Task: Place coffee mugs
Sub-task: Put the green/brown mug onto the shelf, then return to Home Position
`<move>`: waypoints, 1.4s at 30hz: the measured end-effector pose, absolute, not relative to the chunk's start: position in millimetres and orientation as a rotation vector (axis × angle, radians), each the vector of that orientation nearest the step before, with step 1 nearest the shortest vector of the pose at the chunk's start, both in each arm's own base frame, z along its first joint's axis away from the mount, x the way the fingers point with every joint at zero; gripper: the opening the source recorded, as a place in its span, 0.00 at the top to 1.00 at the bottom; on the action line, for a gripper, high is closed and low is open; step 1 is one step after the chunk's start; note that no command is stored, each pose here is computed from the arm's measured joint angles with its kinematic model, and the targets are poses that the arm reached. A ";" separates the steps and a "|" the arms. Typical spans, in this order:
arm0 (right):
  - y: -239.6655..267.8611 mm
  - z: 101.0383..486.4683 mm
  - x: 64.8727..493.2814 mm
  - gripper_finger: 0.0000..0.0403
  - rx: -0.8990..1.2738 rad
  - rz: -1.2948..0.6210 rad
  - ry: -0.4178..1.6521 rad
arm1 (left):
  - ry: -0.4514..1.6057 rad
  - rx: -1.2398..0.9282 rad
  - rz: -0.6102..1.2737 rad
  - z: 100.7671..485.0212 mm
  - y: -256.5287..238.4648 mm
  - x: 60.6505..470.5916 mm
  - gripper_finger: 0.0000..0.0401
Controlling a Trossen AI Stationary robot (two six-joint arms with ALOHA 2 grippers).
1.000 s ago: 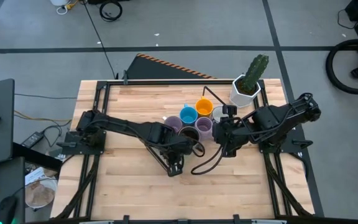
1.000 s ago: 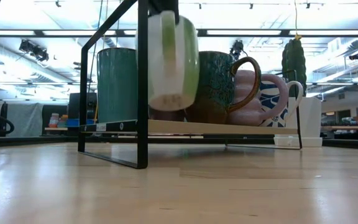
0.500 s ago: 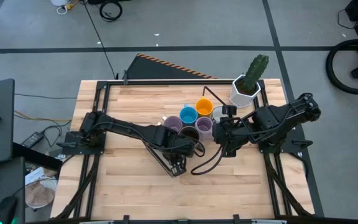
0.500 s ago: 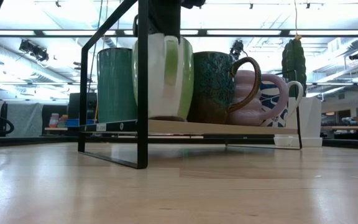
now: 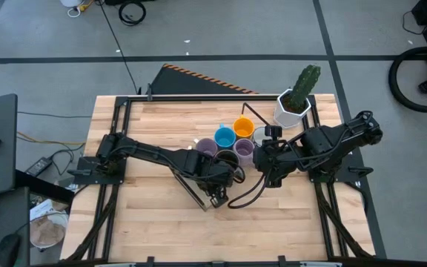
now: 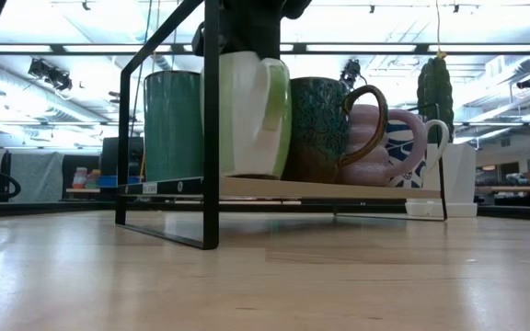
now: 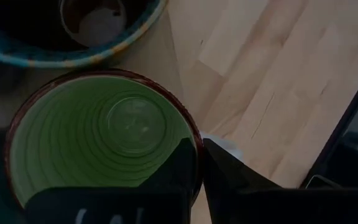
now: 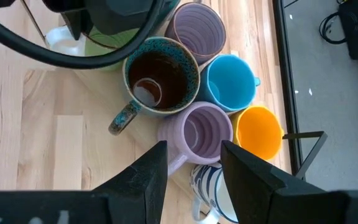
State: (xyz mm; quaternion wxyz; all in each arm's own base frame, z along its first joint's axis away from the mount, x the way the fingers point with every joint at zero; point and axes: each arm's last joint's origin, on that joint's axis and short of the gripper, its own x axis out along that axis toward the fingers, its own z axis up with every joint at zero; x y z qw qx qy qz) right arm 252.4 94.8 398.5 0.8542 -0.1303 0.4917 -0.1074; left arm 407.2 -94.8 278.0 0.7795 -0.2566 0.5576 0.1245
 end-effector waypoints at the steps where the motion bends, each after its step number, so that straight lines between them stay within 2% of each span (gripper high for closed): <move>1: 94.8 398.5 252.4 0.62 -0.274 -0.226 1.035 | 1.202 -0.570 0.280 277.9 -94.8 407.4 0.93; 7: 96.0 398.0 251.9 0.62 -0.246 -0.201 1.048 | 1.185 -0.692 0.339 276.2 -95.8 409.8 0.86; 17: 107.9 397.7 246.3 0.62 -0.262 -0.166 1.047 | 1.132 -0.714 0.309 278.3 -97.6 415.1 0.74; 26: 114.6 397.0 241.0 0.62 -0.264 -0.154 1.060 | 1.203 -0.774 0.181 280.2 -93.7 415.2 0.71; 37: 129.2 395.6 229.1 0.63 -0.261 -0.132 1.081 | 1.157 -0.642 0.138 296.9 -87.7 406.6 0.71; 42: 136.2 395.5 222.8 0.63 -0.263 -0.147 1.031 | 1.162 -0.485 0.108 312.7 -76.3 392.0 0.71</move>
